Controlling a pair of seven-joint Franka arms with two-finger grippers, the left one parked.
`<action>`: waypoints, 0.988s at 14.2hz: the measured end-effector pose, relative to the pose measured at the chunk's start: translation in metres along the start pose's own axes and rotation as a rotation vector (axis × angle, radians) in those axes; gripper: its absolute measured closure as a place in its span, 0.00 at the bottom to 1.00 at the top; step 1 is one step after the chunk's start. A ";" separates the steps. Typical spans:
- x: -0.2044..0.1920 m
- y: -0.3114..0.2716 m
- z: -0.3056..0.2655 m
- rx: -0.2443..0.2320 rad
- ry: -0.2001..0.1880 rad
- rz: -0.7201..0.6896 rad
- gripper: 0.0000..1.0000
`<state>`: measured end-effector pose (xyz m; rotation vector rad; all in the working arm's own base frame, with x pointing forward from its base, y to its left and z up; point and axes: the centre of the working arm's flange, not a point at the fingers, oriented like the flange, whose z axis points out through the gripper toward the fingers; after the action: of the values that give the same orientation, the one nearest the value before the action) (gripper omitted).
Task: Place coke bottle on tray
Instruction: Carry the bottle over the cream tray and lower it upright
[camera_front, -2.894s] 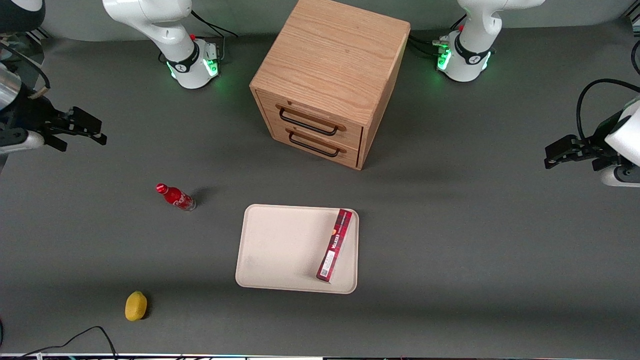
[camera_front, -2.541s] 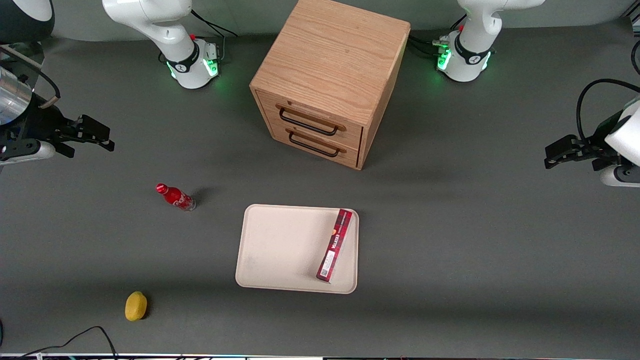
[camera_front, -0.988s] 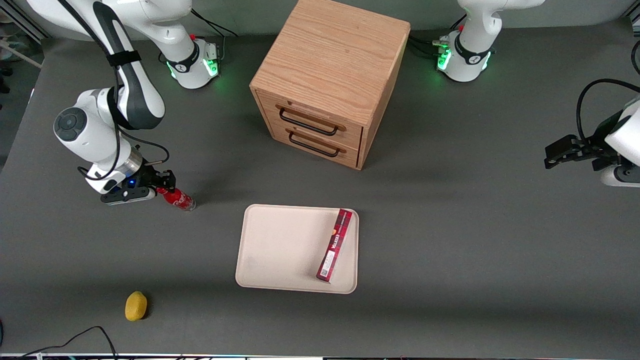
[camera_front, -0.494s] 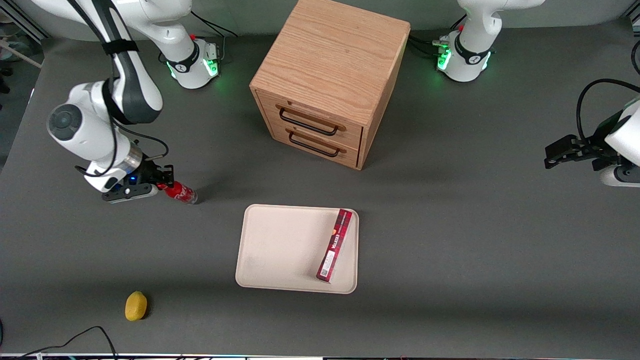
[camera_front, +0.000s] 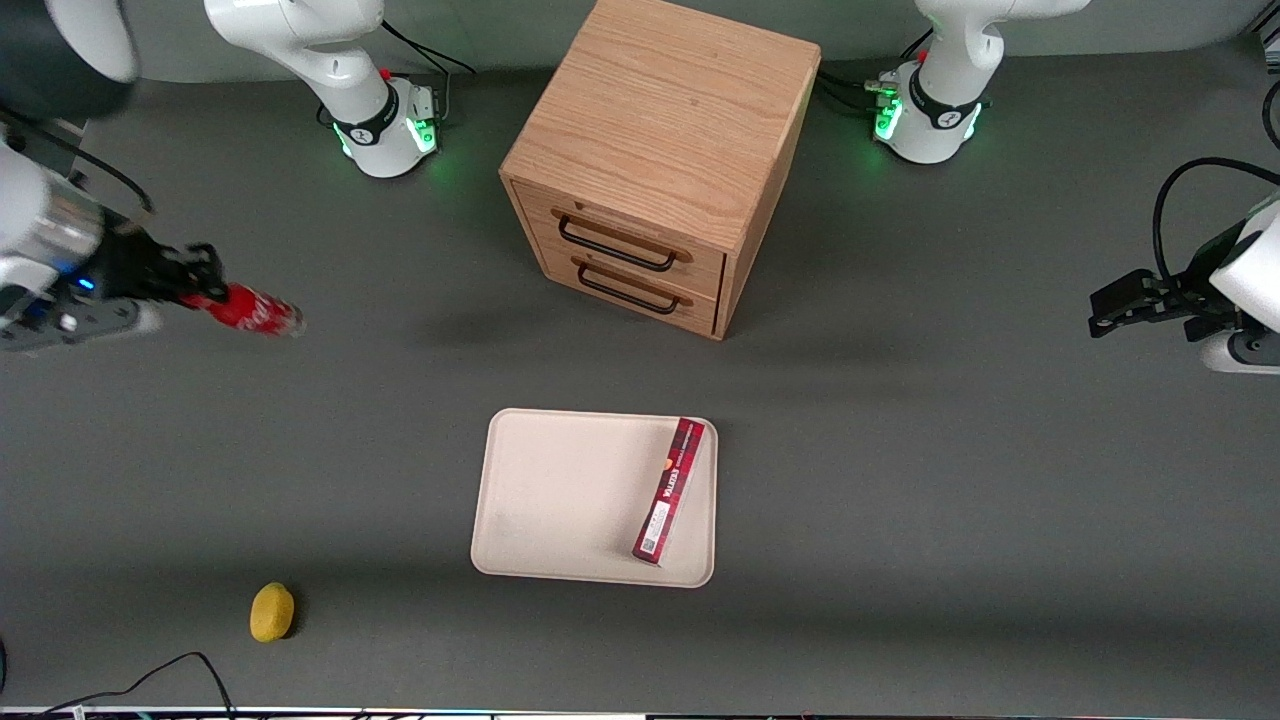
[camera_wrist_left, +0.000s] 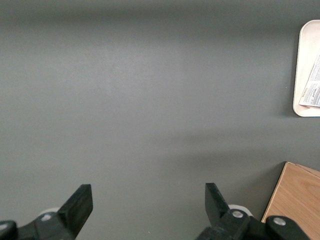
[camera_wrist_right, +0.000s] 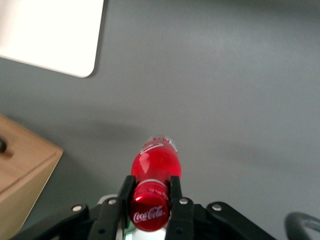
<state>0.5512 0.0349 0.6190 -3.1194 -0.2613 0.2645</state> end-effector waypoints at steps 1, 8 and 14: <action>-0.002 0.001 -0.018 0.002 -0.020 0.000 0.68; 0.090 -0.036 0.009 -0.001 -0.019 -0.008 0.68; 0.200 -0.182 0.143 -0.012 0.097 0.035 0.68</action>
<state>0.6910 0.2457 0.4468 -3.1392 -0.2077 0.1120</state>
